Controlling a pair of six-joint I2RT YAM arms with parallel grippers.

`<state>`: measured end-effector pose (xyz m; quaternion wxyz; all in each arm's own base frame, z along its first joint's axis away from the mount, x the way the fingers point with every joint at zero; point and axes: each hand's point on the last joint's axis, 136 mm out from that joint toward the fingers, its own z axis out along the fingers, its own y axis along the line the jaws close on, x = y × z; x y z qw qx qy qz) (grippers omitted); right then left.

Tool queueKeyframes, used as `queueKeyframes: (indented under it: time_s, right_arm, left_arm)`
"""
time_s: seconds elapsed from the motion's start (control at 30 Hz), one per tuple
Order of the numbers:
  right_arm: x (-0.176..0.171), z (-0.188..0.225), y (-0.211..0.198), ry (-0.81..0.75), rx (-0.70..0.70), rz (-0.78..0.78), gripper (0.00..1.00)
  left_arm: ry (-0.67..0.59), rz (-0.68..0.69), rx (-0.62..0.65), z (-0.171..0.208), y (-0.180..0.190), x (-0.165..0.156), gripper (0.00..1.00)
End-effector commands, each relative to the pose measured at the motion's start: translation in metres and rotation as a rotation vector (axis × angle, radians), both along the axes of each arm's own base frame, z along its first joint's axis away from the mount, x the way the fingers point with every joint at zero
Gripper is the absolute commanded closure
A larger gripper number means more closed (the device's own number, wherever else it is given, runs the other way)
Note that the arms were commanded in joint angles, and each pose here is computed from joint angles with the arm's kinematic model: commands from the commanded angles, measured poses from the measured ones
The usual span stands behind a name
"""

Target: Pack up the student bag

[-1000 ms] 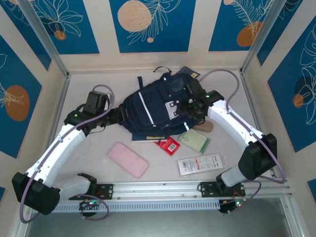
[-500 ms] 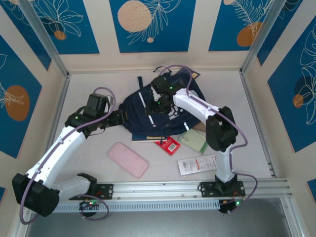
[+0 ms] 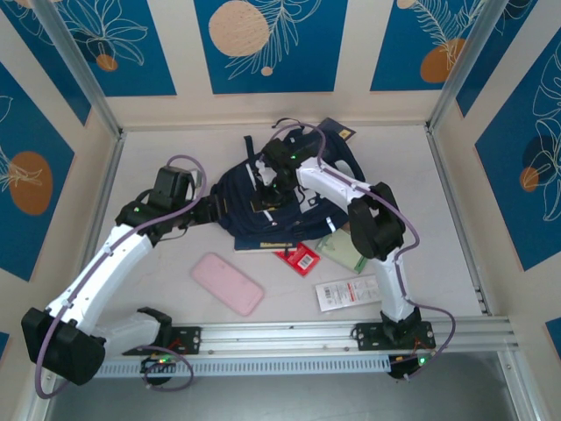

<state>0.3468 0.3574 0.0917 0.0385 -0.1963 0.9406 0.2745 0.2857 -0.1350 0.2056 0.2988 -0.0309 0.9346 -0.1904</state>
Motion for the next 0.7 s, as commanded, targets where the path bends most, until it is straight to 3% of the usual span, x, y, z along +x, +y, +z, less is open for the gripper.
queueKeyframes:
  time_s: [0.0, 0.07, 0.1, 0.43, 0.67]
  right_arm:
    - [-0.008, 0.002, 0.012, 0.060, 0.069, 0.042, 0.85]
    - [-0.003, 0.009, 0.010, 0.047, 0.074, 0.022, 0.99]
    - [0.001, 0.018, 0.009, 0.038, 0.095, 0.006, 1.00]
    - [0.037, 0.140, -0.003, 0.026, 0.377, -0.179, 1.00]
    - [0.043, 0.175, -0.017, 0.055, 0.448, -0.268, 1.00]
  left_arm:
    - [-0.018, -0.055, -0.037, 0.002, -0.011, -0.002, 0.31]
    - [-0.036, -0.066, -0.057, 0.004, -0.014, -0.001, 0.31]
    - [-0.049, -0.067, -0.063, 0.005, -0.015, -0.001, 0.31]
    - [-0.188, -0.255, -0.007, 0.012, -0.052, -0.018, 0.31]
    - [-0.211, -0.356, 0.102, -0.008, -0.082, -0.027, 0.45]
